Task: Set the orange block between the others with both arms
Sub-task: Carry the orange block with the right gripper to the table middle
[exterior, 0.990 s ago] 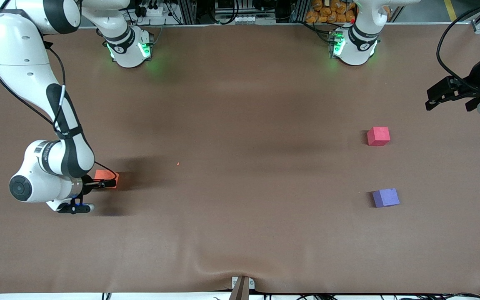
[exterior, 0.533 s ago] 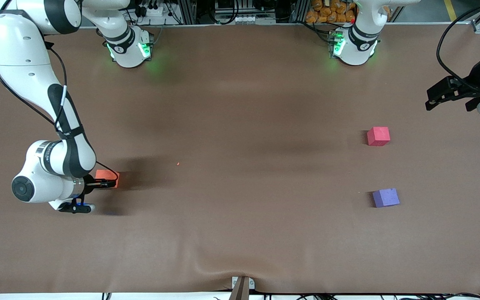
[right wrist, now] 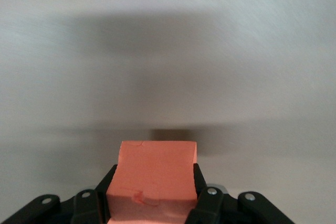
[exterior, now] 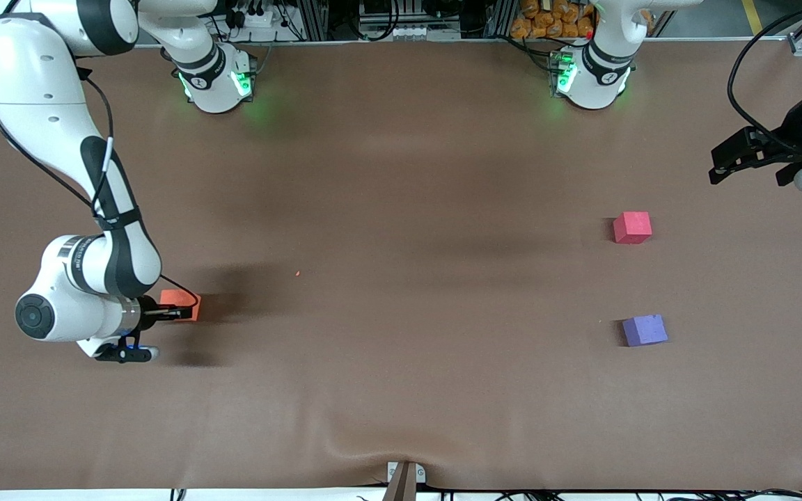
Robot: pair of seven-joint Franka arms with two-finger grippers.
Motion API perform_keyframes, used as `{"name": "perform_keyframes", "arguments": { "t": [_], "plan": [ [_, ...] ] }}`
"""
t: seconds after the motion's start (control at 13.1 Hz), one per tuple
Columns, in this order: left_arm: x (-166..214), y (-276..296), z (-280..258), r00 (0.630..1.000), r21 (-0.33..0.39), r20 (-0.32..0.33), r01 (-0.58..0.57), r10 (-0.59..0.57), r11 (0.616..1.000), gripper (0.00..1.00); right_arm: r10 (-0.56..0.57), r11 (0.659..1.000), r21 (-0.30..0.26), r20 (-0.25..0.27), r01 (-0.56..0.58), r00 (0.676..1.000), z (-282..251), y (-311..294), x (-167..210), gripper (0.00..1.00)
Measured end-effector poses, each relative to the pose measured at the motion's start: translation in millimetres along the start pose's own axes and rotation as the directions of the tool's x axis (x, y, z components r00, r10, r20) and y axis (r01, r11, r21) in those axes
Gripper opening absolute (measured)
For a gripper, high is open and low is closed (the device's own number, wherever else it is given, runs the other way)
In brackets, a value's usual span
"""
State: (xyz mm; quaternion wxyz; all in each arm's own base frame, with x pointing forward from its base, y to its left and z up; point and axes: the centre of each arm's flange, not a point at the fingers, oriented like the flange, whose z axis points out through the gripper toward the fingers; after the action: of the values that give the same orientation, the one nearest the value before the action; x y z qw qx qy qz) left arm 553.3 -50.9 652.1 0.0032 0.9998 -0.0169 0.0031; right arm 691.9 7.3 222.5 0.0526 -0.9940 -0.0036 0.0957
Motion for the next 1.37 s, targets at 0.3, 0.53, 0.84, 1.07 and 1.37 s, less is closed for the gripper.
{"name": "perform_keyframes", "arguments": {
  "t": [0.3,0.53,0.84,1.07,1.37],
  "plan": [
    [0,0,0,1.0,0.0,0.0,0.0,0.0,1.0,1.0,-0.132,0.991,-0.019,-0.035,0.131,0.991,-17,-103,-1,0.56],
    [0,1,0,1.0,0.0,0.0,-0.001,0.001,1.0,1.0,-0.144,0.989,0.012,-0.044,0.145,0.989,-7,-186,-15,0.56],
    [0,1,0,1.0,0.0,0.0,-0.002,0.002,1.0,1.0,-0.055,0.998,0.021,-0.121,0.058,0.991,11,-297,-42,0.56],
    [0,4,0,1.0,0.0,0.0,-0.006,0.006,1.0,1.0,0.003,0.999,0.051,-0.13,0.003,0.992,32,-358,-67,0.56],
    [0,1,0,1.0,0.0,0.0,-0.002,0.002,1.0,1.0,0.019,0.999,0.053,-0.114,-0.013,0.993,67,-425,-108,0.56]
  ]
}}
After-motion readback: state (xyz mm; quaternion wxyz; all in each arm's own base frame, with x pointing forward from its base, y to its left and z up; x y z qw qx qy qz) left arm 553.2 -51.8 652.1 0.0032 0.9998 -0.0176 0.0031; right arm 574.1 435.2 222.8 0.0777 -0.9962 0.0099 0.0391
